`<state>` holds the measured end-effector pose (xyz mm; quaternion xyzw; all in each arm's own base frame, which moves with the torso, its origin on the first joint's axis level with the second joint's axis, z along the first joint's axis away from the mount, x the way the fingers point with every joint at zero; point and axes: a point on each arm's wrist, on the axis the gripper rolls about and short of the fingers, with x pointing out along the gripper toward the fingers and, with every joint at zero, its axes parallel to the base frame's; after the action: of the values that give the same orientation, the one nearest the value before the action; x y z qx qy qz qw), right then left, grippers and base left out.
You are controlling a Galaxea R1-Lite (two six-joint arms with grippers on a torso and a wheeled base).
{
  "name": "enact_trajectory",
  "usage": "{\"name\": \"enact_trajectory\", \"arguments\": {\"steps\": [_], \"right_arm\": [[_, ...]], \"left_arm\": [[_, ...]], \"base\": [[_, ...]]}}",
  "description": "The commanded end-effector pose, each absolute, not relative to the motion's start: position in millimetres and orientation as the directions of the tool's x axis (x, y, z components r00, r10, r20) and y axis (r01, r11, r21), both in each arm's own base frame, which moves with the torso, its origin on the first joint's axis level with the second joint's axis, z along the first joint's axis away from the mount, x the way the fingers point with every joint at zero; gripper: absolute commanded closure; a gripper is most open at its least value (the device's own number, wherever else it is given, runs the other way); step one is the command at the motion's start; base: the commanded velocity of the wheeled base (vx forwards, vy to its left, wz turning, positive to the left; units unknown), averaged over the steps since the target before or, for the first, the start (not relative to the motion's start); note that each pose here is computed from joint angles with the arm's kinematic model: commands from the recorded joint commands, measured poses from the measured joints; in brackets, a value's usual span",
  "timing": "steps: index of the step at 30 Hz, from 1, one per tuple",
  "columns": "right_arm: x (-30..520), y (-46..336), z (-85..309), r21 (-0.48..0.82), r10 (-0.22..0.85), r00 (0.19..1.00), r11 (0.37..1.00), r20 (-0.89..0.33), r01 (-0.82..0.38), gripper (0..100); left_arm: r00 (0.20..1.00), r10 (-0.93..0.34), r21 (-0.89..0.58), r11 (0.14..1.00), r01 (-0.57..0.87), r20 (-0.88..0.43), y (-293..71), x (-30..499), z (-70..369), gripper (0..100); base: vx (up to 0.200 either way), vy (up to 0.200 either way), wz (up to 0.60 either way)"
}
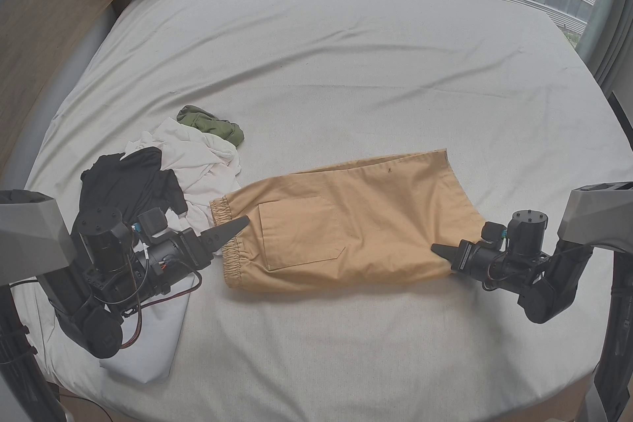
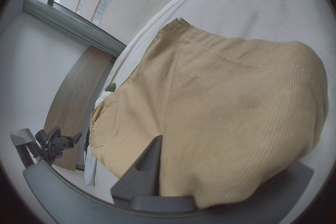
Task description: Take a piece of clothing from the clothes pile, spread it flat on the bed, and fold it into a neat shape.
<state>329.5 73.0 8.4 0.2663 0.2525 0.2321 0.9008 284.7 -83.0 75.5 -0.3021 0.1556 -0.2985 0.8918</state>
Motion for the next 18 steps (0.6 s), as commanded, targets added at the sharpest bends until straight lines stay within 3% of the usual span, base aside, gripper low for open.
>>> {"name": "enact_trajectory", "arguments": {"steps": [1, 18], "right_arm": [[315, 70, 9, 0.587, 0.551, 0.757, 0.759, -0.35, -0.281, 100], [258, 56, -7, 0.501, 0.497, 0.726, 0.831, -0.476, -0.241, 100]], "left_arm": [[0.775, -0.625, -0.632, 0.64, 0.437, -0.096, -82, 285, 76, 0], [0.775, -0.625, -0.633, 0.64, 0.436, -0.098, -82, 285, 75, 0]], "base": [[0.0, 0.0, 0.0], [0.0, 0.0, 0.0]]}}
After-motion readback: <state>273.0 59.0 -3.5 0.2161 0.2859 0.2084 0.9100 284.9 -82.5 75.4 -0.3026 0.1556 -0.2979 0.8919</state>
